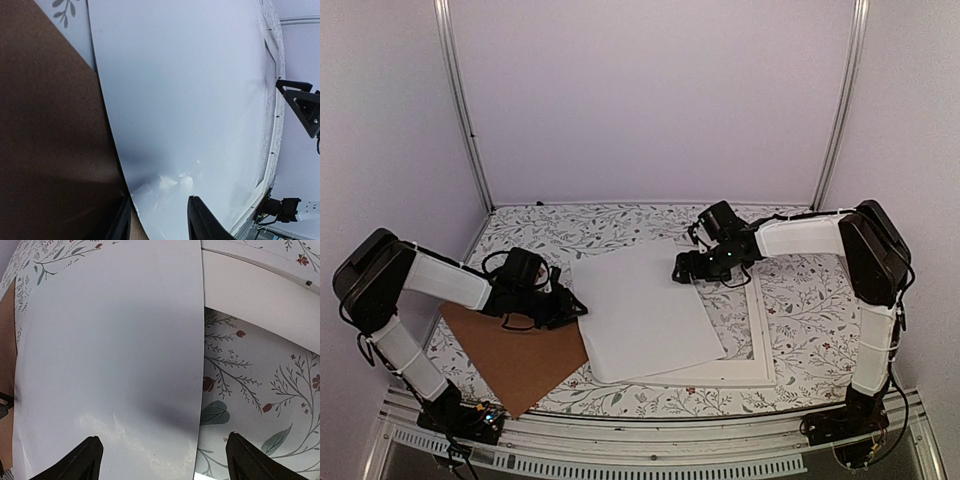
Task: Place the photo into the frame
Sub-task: Pass from the left arm to the right
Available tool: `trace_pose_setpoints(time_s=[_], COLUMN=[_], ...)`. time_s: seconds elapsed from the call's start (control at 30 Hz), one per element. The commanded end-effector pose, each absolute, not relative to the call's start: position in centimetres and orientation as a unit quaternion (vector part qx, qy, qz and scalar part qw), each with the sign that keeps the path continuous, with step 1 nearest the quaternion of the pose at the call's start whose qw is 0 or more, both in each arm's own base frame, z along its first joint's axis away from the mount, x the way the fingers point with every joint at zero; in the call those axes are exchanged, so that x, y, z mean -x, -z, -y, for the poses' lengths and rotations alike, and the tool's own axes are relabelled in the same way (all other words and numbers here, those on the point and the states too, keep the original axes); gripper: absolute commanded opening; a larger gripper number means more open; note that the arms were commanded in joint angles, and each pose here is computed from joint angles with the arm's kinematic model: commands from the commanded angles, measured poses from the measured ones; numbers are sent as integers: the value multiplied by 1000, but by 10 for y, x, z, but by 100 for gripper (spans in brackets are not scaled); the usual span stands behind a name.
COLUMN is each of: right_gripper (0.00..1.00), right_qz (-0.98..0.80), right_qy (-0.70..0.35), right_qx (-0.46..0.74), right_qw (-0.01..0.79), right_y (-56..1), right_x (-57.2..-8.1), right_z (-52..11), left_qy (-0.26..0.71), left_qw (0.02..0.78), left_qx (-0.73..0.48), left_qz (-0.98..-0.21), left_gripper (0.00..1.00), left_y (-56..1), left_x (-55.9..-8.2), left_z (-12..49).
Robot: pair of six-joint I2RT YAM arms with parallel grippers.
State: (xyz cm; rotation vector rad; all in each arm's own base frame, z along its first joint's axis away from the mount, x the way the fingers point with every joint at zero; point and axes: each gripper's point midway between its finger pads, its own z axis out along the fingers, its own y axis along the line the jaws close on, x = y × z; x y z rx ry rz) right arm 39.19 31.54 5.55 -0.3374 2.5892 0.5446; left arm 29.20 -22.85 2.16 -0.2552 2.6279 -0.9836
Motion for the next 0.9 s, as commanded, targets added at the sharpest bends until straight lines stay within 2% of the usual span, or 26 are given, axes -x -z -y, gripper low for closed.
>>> trace_pose_setpoints(time_s=[0.0,0.87], right_gripper=[89,85], right_qz=[-941,-936], right_qy=[-214,-273], right_qx=[130,116], right_qw=[229,189], right_y=[-50,-34], right_x=[-399,-384], right_z=[-319,-332], left_qy=[310,314], left_qw=[143,142], left_qx=[101,111], left_qz=[-935,-932], left_gripper=[41,41], left_y=[-5,-2], left_x=[-279,-275], left_z=[218,219])
